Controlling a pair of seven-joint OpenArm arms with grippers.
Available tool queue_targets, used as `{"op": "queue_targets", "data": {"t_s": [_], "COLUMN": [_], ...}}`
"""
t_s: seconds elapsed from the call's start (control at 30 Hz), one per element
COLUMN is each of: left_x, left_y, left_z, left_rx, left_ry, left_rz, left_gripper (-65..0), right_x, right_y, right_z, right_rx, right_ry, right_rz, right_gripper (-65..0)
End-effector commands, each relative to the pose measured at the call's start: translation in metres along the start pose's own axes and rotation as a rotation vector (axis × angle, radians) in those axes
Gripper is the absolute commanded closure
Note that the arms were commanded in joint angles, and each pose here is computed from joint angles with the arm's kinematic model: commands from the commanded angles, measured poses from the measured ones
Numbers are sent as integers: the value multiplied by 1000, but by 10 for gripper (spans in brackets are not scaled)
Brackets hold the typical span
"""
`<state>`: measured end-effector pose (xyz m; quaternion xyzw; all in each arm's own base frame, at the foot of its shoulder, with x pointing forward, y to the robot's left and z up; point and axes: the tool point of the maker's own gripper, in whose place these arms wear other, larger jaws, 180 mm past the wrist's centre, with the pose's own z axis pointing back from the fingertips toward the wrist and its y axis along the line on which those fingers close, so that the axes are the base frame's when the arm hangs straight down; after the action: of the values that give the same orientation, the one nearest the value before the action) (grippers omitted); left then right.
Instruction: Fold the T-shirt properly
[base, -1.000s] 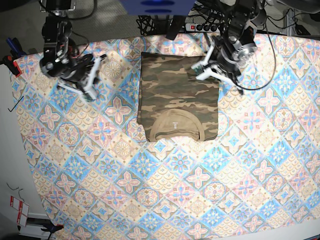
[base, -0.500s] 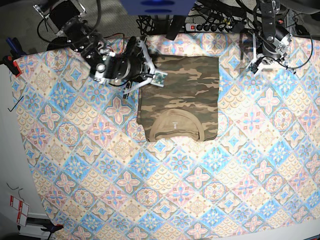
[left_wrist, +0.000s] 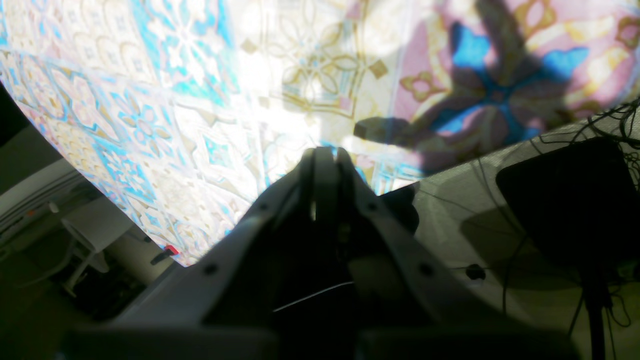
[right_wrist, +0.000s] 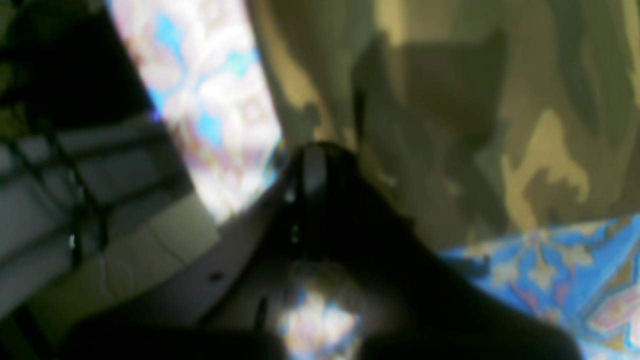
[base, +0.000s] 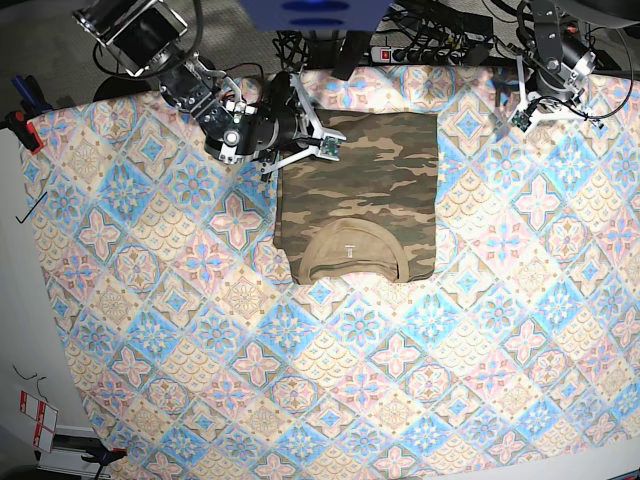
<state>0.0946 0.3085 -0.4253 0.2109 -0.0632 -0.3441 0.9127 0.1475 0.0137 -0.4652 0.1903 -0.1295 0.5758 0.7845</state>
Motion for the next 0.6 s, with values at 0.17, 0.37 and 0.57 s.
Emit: {"op": "queue_targets", "data": {"t_s": [0.17,0.37,0.57], "left_x": [0,-5,1], "left_y": [8,-2,-53], "left_z": [3,5,14], "left_rx": [27,6,-139], "left_ry": [-3,-6,-155], "left_rz": [-4,-17,61], "left_gripper": [0,0,0], "right_x": [5,25,-8], "right_y": [-1,-16,-43], "right_z": [5,46,67], "right_rx": [-5,-116,-239], "right_ry": [-34,-47,-4], "right_rz": [8,68,-147], "right_gripper": [0,0,0]}}
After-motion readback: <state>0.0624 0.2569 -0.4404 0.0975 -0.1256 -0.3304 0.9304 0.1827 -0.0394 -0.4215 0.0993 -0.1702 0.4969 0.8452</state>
